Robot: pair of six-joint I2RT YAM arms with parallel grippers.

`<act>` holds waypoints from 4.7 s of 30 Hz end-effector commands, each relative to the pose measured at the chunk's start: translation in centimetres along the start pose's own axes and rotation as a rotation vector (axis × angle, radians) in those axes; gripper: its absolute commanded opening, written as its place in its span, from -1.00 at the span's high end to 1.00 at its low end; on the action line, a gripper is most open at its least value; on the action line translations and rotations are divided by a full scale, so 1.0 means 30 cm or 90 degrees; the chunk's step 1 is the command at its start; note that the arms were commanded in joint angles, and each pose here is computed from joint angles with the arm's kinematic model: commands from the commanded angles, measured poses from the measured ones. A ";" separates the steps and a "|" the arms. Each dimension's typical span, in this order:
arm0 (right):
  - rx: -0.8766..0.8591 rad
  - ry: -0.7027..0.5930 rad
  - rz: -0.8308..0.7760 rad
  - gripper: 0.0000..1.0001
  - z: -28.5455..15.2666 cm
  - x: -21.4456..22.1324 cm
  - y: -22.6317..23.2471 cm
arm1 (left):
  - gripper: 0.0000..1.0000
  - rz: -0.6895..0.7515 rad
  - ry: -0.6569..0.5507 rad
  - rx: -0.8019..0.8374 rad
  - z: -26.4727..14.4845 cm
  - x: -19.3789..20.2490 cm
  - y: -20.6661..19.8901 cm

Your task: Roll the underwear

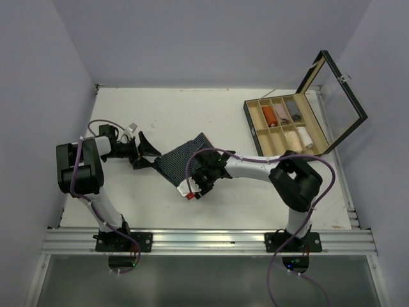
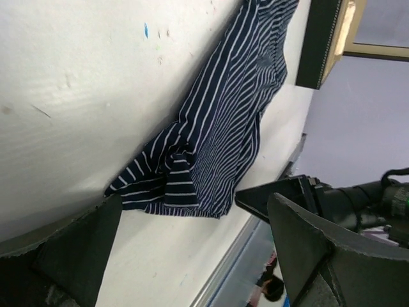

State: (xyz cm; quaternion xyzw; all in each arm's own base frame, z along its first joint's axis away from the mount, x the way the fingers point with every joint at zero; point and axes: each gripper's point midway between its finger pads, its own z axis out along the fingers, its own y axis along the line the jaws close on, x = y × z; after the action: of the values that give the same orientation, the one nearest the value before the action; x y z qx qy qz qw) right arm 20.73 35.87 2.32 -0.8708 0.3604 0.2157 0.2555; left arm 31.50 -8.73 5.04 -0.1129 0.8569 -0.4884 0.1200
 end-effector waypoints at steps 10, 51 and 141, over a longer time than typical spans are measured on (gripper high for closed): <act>0.232 -0.184 0.517 0.26 -0.445 -0.098 -0.434 | -1.00 0.373 -0.149 -0.196 -0.251 -0.412 -0.128; 0.243 -0.002 0.562 0.55 -0.496 0.136 -0.222 | -1.00 0.639 0.116 -0.181 0.074 0.034 -0.208; 0.099 -0.079 0.828 1.00 -0.263 0.293 -0.392 | -0.24 0.538 0.018 -0.049 0.042 0.143 -0.238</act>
State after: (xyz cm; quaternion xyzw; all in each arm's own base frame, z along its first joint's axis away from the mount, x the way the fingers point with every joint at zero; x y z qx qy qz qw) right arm 38.84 33.08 5.58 -0.4768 0.8045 0.2977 0.1919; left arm 29.46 -13.22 11.55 0.2807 0.8417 -0.3254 0.3269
